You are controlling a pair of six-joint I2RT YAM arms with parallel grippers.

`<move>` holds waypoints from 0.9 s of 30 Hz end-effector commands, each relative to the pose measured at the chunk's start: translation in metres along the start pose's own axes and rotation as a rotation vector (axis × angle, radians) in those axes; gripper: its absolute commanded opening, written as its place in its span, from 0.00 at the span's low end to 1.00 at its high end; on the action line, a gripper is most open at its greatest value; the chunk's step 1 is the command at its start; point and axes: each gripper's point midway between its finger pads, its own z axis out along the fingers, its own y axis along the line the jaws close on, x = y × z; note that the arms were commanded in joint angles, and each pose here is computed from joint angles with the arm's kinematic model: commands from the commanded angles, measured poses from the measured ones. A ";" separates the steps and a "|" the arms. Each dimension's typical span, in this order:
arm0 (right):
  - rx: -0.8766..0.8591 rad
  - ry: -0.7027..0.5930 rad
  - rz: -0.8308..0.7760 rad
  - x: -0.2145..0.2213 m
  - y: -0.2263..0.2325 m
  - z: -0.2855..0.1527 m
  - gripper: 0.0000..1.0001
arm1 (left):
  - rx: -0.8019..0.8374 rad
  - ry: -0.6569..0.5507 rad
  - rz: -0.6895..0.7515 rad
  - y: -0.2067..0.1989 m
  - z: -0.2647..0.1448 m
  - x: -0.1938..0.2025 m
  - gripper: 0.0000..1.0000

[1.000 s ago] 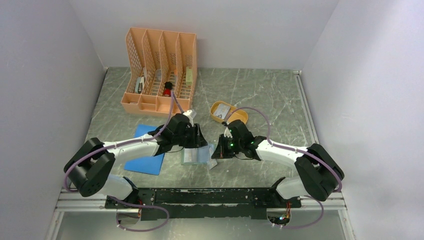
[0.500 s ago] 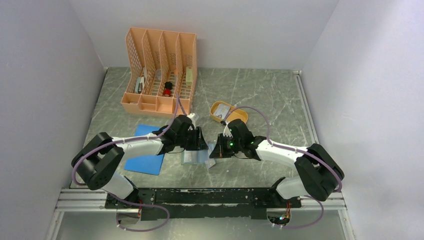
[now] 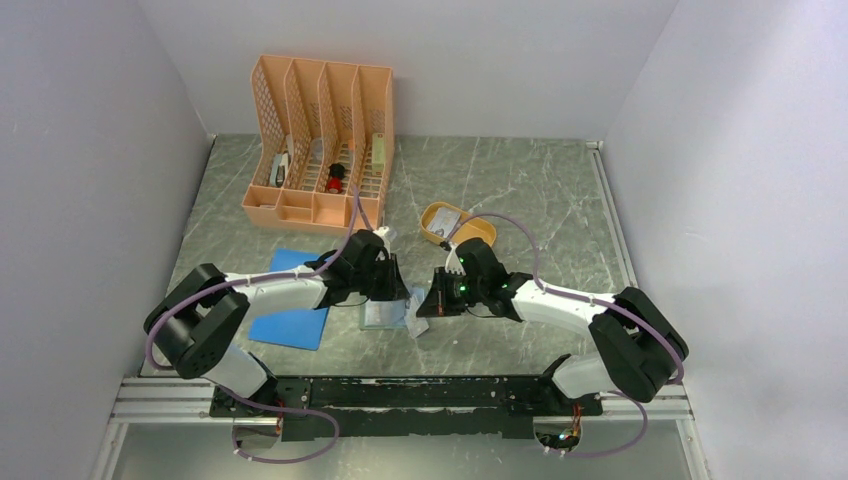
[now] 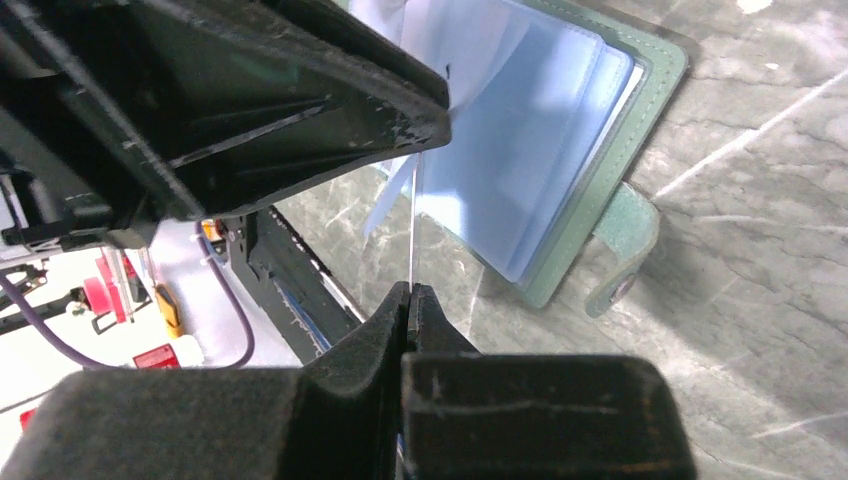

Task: Put the credit cards into the card holder
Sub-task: Turn over the card slot in the card holder.

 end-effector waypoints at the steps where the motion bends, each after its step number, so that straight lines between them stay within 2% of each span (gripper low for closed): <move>1: -0.074 -0.023 -0.036 -0.006 0.018 -0.002 0.00 | -0.068 -0.001 0.009 0.014 0.004 -0.002 0.18; 9: -0.026 -0.025 -0.025 -0.003 0.007 -0.001 0.00 | -0.131 -0.022 0.009 0.026 0.002 -0.003 0.05; 20: 0.032 -0.019 -0.005 -0.001 -0.006 0.001 0.00 | -0.125 -0.089 0.011 0.011 -0.021 -0.024 0.05; 27: 0.042 -0.024 -0.006 -0.002 -0.006 0.001 0.00 | -0.173 -0.102 0.031 0.015 -0.030 -0.029 0.05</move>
